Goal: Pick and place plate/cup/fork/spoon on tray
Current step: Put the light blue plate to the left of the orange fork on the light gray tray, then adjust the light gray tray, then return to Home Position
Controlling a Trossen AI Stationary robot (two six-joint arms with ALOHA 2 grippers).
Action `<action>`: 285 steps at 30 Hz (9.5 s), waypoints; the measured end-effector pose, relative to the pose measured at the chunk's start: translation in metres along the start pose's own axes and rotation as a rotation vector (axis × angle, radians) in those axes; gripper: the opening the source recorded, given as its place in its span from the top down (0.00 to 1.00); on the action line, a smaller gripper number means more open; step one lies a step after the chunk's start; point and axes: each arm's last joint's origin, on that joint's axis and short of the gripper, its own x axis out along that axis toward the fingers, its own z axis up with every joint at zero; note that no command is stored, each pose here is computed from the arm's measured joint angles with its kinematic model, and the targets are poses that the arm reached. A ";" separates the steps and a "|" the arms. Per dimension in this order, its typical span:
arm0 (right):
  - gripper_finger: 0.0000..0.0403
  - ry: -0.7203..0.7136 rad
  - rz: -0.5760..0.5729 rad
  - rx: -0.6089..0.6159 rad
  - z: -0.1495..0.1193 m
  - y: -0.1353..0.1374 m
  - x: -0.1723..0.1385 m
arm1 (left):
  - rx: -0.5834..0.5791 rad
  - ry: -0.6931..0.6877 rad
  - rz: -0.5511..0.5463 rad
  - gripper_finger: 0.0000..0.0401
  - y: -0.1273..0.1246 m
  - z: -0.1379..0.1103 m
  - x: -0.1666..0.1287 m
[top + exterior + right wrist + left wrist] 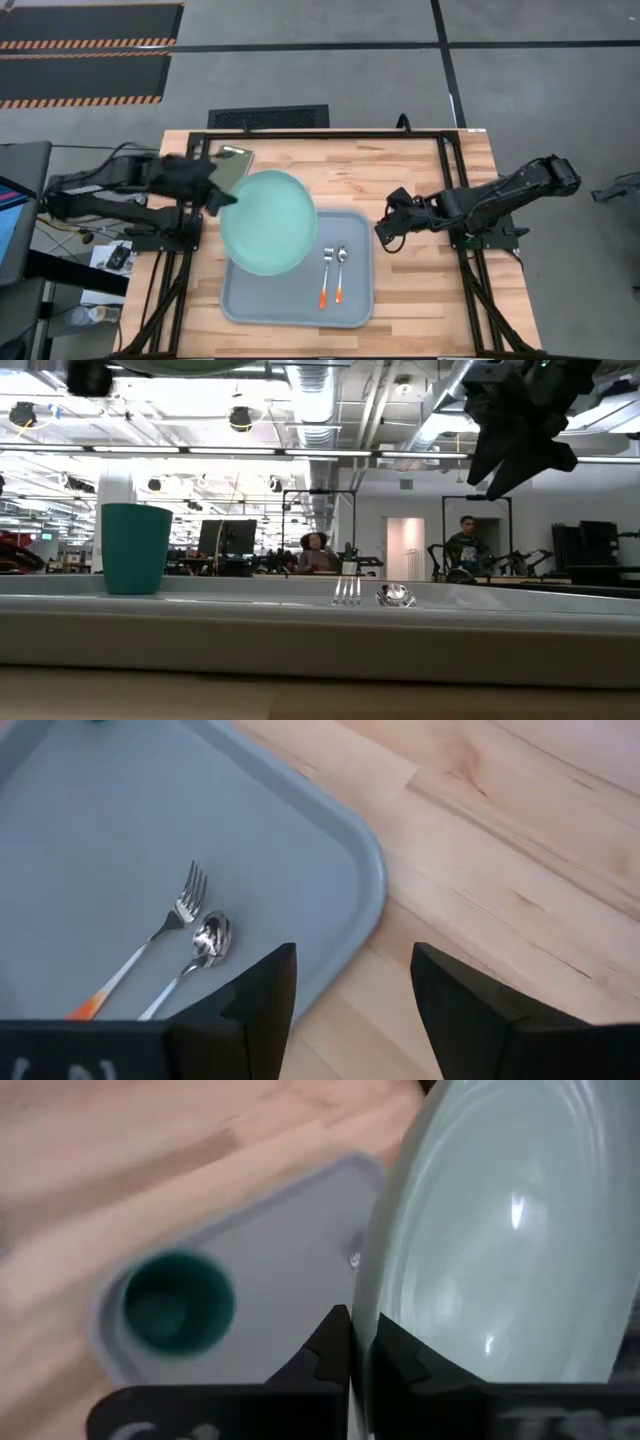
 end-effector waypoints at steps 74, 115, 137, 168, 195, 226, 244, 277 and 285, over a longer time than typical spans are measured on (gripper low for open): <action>0.45 -0.056 0.001 0.006 -0.004 0.004 -0.003 | -0.342 0.133 0.281 1.00 0.062 -0.201 0.127; 0.45 -0.045 0.006 -0.001 -0.004 0.004 -0.003 | -0.391 0.167 0.294 0.54 0.065 -0.187 0.117; 0.45 -0.048 0.004 -0.005 -0.004 0.004 -0.003 | -0.188 0.173 0.466 0.85 0.079 -0.171 0.098; 0.45 -0.033 0.011 -0.006 -0.005 0.004 -0.003 | -0.231 0.219 0.428 1.00 0.077 -0.199 0.128; 0.45 -0.033 0.011 -0.022 -0.005 0.004 -0.003 | -0.290 0.218 0.319 1.00 0.067 -0.202 0.131; 0.45 -0.447 0.237 -0.684 0.083 0.036 -0.096 | 0.381 -0.202 -0.564 1.00 0.055 -0.066 -0.013; 0.45 -0.840 0.707 -0.367 0.049 -0.082 -0.070 | 0.764 -0.356 -1.089 1.00 0.072 -0.058 -0.033; 0.45 -0.975 0.751 -0.281 -0.014 -0.128 0.003 | 1.039 -0.356 -1.075 1.00 0.098 -0.150 0.075; 0.45 -0.963 0.734 -0.296 -0.015 -0.128 0.005 | 1.078 -0.541 -0.854 1.00 0.098 -0.136 0.084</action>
